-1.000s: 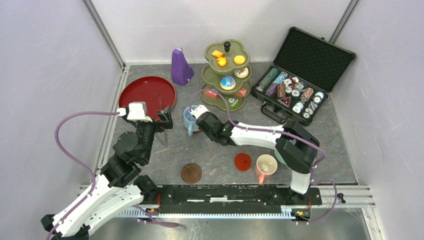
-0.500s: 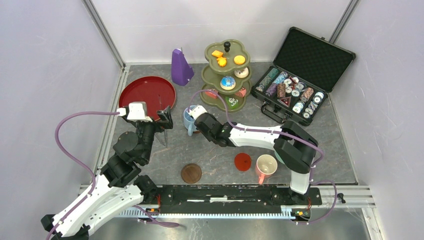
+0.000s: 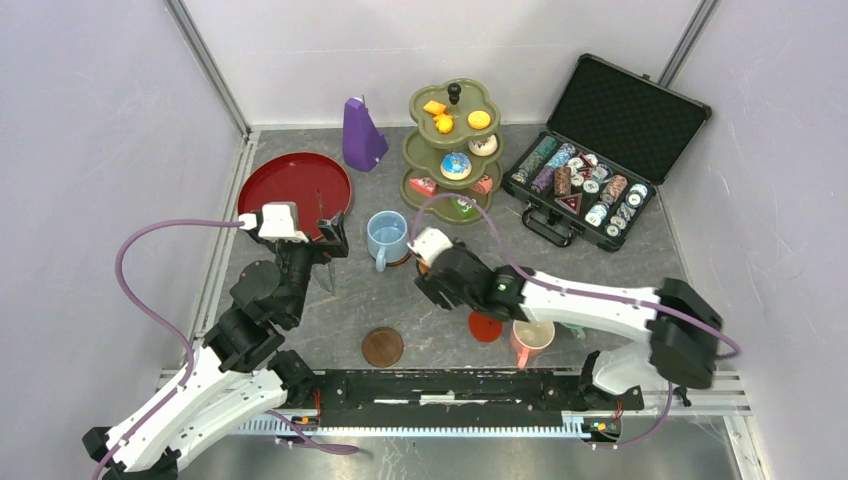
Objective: Serve the afternoon tea
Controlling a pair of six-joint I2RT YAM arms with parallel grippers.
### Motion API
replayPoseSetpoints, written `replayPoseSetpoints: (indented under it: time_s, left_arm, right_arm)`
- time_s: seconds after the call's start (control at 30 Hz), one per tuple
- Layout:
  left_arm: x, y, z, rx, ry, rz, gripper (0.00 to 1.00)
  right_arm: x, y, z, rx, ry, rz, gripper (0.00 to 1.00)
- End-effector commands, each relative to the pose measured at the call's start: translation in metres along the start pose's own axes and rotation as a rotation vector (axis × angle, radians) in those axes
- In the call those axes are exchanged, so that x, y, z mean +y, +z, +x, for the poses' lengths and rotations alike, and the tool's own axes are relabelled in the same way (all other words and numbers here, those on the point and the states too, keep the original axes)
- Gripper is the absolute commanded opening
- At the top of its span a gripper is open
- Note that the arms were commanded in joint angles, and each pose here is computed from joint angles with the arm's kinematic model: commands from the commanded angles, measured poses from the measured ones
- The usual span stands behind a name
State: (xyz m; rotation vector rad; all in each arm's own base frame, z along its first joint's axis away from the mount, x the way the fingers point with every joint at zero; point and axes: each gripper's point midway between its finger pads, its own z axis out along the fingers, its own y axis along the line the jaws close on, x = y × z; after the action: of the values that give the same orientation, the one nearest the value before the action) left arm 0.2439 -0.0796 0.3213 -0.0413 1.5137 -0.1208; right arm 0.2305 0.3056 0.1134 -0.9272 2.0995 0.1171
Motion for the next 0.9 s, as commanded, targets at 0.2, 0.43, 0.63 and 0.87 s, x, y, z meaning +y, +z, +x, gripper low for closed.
replayPoseSetpoints:
  time_s: [0.2,0.43,0.63,0.87]
  left_arm:
    - [-0.005,0.008,0.002,0.009,0.032,0.012,1.00]
    - [-0.004,0.010,0.005,0.020,0.040,0.004,1.00]
    - [-0.002,0.009,0.004,0.016,0.039,-0.001,1.00]
    - [-0.002,0.008,0.003,0.013,0.034,0.001,1.00]
  right_arm:
    - [0.012,-0.046,0.128,0.221,0.054,-0.171,0.96]
    - [0.010,-0.043,0.148,0.273,0.022,-0.165,0.94]
    - [0.006,-0.033,0.159,0.321,-0.025,-0.130,0.89]
    - [-0.007,-0.013,0.147,0.282,-0.024,-0.054,0.77]
